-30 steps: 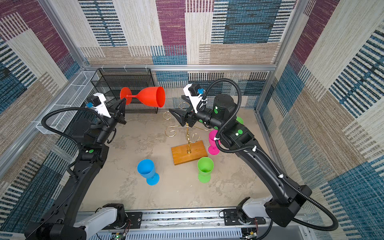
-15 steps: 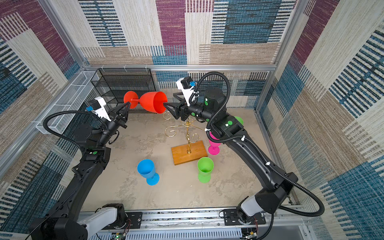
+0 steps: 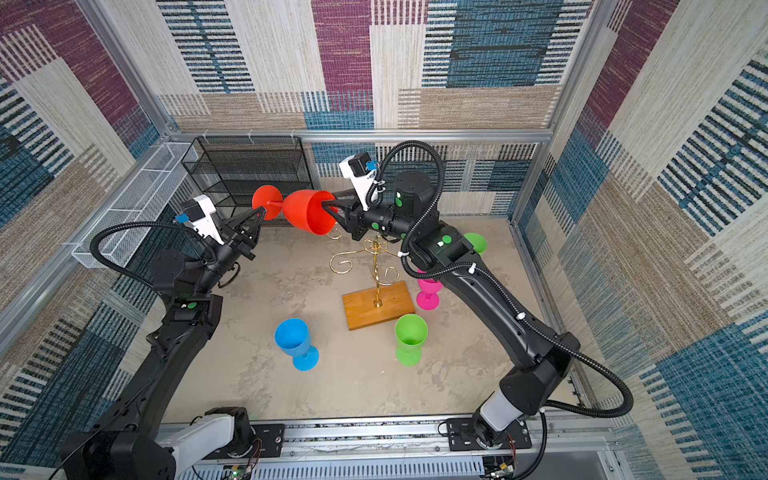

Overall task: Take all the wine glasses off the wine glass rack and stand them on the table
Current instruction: 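Open the left gripper off the foot and draw it back while the right holds, then lower the red glass upright beside the blue glass with the right gripper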

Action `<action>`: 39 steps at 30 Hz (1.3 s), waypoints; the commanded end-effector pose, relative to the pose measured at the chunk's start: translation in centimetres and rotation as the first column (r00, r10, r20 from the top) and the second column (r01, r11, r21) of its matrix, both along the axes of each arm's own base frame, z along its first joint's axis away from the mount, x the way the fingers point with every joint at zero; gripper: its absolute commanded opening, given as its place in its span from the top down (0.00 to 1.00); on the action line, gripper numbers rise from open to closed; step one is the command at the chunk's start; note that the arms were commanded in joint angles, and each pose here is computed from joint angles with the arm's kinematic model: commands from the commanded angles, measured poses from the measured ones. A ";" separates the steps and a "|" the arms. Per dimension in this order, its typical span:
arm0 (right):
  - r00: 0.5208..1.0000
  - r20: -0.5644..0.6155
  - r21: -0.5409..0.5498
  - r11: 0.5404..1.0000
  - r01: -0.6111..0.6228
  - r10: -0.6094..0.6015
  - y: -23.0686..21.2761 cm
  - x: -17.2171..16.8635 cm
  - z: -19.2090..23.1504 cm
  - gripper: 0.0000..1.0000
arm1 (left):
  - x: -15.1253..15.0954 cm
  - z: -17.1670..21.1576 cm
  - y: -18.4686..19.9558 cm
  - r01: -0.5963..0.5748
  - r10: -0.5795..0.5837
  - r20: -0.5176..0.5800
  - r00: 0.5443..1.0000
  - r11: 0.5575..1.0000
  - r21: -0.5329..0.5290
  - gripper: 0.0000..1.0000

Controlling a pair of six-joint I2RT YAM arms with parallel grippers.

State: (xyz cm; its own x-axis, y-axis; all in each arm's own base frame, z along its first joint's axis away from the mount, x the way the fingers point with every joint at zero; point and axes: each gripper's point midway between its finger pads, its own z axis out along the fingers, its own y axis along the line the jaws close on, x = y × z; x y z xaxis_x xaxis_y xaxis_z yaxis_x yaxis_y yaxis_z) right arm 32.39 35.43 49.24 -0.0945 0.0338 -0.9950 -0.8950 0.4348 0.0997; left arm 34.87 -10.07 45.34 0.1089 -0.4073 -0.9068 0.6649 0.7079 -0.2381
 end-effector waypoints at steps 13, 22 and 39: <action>0.998 -0.037 0.026 0.999 0.045 -0.044 0.1 0.0 0.8 1.00 | -0.9 0.4 1.0 -0.100 0.095 0.079 0.992 0.993 0.055 0.63; 0.986 0.002 0.037 0.985 0.168 -0.169 -3.6 -1.2 3.3 1.00 | -0.6 -1.4 3.1 -0.238 0.237 0.023 0.971 0.968 0.077 0.01; 0.980 0.001 -0.196 0.961 0.197 -0.201 -5.4 -8.8 0.6 1.00 | 2.0 -7.6 10.9 -0.469 0.471 -0.094 0.877 0.882 0.045 0.01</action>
State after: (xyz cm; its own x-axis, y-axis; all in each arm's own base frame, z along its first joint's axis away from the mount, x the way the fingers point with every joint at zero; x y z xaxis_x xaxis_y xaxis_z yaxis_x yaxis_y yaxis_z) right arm 23.63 30.31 51.99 -0.0911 -0.0520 -0.9945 -0.8219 0.5678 0.0456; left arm 37.04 0.19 36.55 0.1296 -0.3031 -0.9441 0.2279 0.9357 -0.2692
